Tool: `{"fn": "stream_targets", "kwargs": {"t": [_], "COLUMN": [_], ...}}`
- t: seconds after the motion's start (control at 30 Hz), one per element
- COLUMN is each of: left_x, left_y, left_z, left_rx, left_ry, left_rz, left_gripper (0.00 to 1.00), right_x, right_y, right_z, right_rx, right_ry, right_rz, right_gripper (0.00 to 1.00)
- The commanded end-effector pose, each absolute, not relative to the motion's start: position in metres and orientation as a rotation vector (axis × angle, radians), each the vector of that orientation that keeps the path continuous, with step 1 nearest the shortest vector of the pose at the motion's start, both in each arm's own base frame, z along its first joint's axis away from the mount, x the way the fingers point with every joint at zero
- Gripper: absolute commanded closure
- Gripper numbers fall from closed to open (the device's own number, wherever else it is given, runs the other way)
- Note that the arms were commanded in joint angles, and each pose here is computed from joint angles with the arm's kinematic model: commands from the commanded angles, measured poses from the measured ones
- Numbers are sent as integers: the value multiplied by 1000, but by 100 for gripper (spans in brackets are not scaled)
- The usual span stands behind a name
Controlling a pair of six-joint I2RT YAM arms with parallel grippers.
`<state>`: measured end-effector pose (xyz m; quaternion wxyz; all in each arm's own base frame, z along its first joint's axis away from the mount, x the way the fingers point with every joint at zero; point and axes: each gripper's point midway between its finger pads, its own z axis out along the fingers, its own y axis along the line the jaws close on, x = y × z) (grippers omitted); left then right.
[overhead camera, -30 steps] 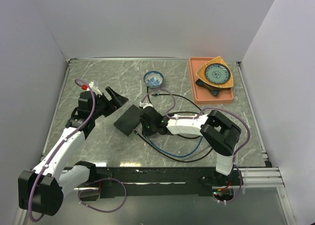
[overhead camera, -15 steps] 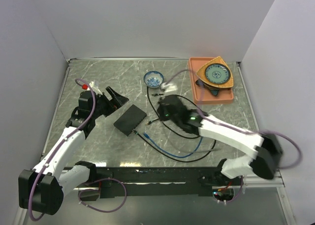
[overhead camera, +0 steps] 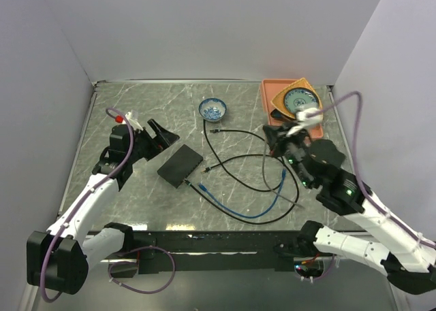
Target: Insert the plug into the switch port
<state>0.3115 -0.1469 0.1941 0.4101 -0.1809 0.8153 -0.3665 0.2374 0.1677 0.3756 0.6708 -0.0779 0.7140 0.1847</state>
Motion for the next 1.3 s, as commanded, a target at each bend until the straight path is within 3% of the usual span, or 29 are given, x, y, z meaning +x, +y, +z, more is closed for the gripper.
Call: {"fn": "stream_targets", "kwargs": {"t": [0.0, 0.3, 0.5, 0.57, 0.9, 1.27], "left_x": [318, 318, 316, 310, 286, 264], "left_y": [-154, -156, -174, -184, -239, -266], "left_z": [213, 207, 205, 204, 232, 251], "left_rx": [-411, -385, -234, -162, 180, 330], "left_ry": [1993, 2012, 2002, 2010, 1882, 1792], "left_rz": [-978, -974, -1070, -1137, -1252, -1314], "left_gripper": [4, 4, 2, 1, 21, 28], "right_x": [238, 204, 199, 201, 227, 228], "right_y": [219, 317, 345, 349, 339, 307], "right_z": [301, 175, 148, 147, 169, 201], "right_rx": [-577, -1107, -1134, -1093, -892, -764], "right_ry": [1807, 2008, 1979, 1996, 2019, 1908], "right_rz": [379, 736, 887, 905, 880, 1109], "right_gripper": [100, 100, 100, 100, 100, 100]}}
